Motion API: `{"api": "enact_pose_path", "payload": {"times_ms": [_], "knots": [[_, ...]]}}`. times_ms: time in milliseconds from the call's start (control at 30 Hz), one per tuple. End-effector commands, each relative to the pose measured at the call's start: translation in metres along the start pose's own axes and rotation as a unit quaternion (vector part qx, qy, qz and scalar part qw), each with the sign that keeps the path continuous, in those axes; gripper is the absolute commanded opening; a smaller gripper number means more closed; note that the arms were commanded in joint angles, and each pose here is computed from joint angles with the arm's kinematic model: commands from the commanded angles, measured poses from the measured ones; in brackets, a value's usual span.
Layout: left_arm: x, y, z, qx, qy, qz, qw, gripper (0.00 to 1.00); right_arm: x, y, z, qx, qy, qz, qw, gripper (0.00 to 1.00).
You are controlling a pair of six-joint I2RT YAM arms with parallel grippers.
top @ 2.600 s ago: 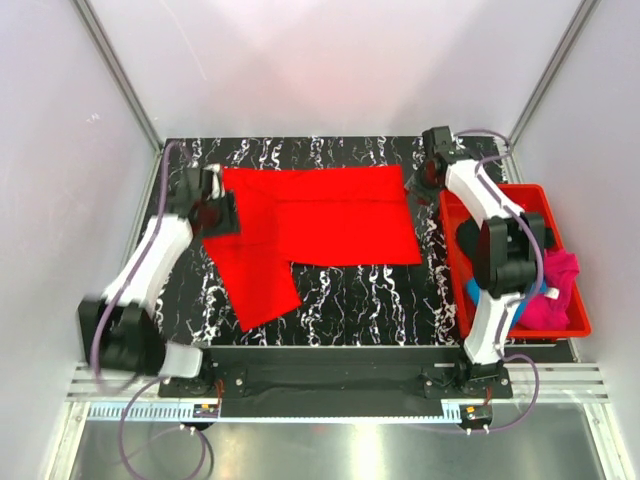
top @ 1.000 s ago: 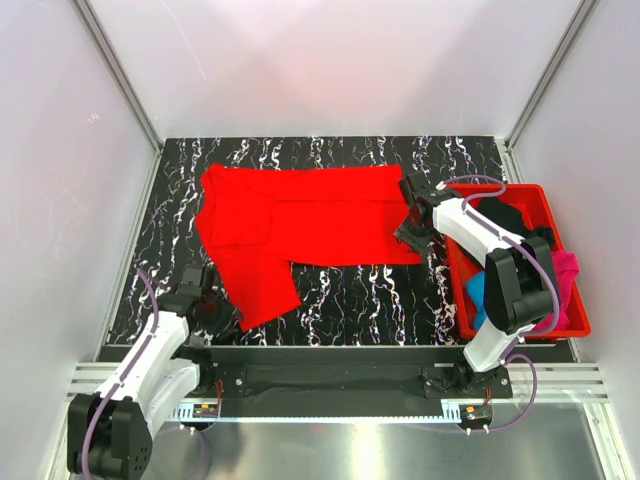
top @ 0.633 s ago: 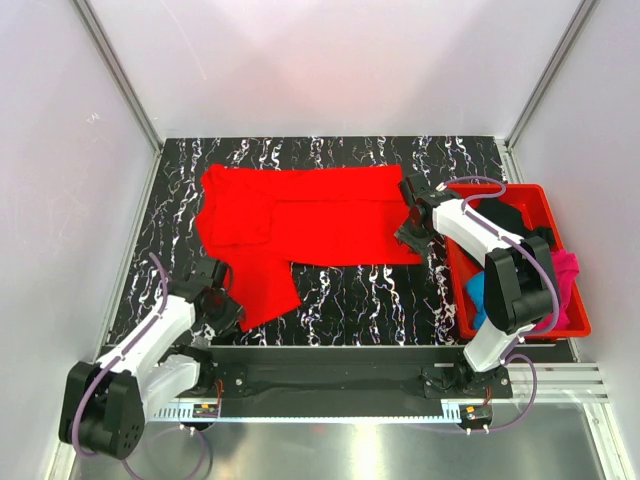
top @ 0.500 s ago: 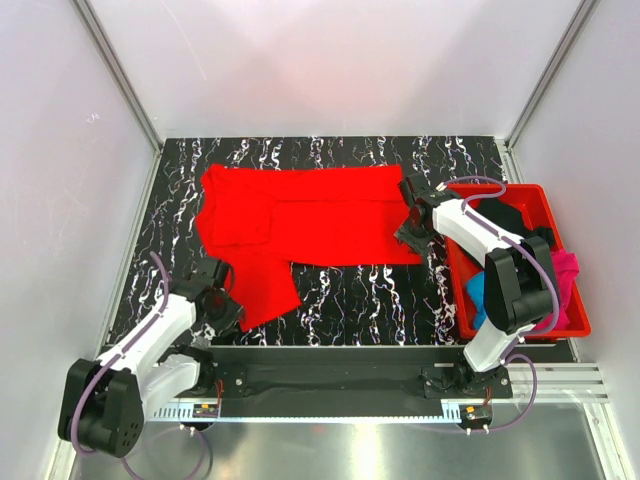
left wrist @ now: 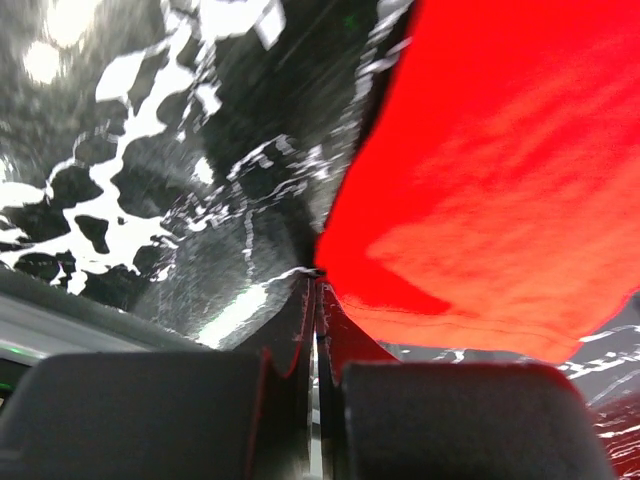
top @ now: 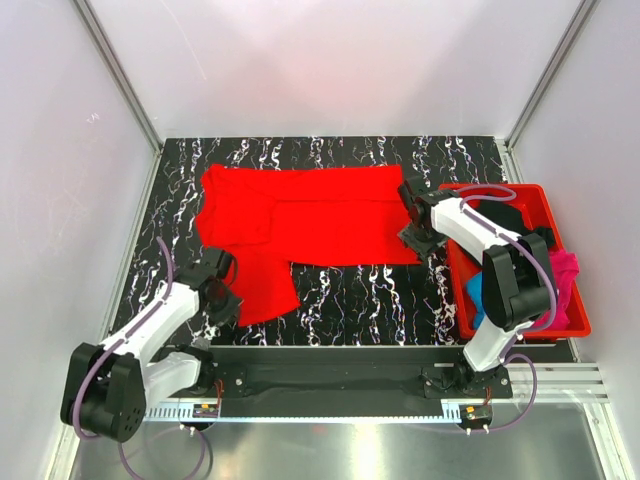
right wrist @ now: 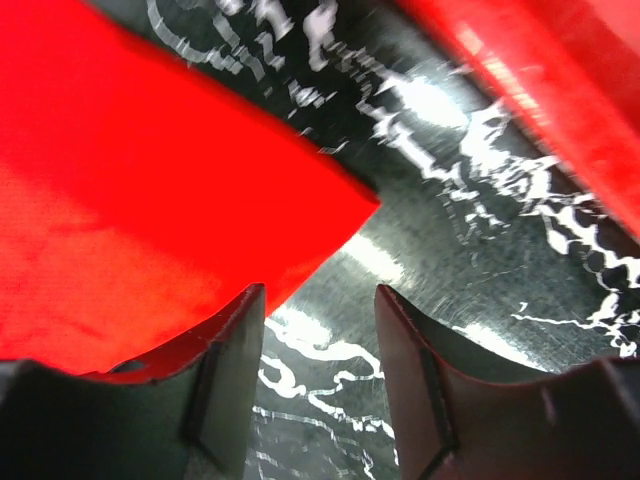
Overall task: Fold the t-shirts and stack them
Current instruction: Fold the tshirt
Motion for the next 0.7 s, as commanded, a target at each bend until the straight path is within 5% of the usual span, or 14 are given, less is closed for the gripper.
{"api": "enact_pose_path", "payload": {"times_ms": [0,667], "knots": [[0.020,-0.020,-0.018,-0.043,0.025,-0.060,0.997,0.00,0.011,0.001,-0.007,-0.037,0.043,-0.053,0.997,0.56],[0.026,-0.047,-0.025,-0.112,0.039,-0.097,0.988,0.00,0.008,0.055,-0.018,-0.073,0.078,-0.043,0.993,0.49]]}}
Point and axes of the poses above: each gripper's point midway between its finger pads, its own y axis out along the fingers, its own z axis along the line the jaws close on, x = y × z, the point moved 6 cm from there along -y, back along the fingers, and after that the axes turned 3 degrees about -y, right-handed, at the moved point
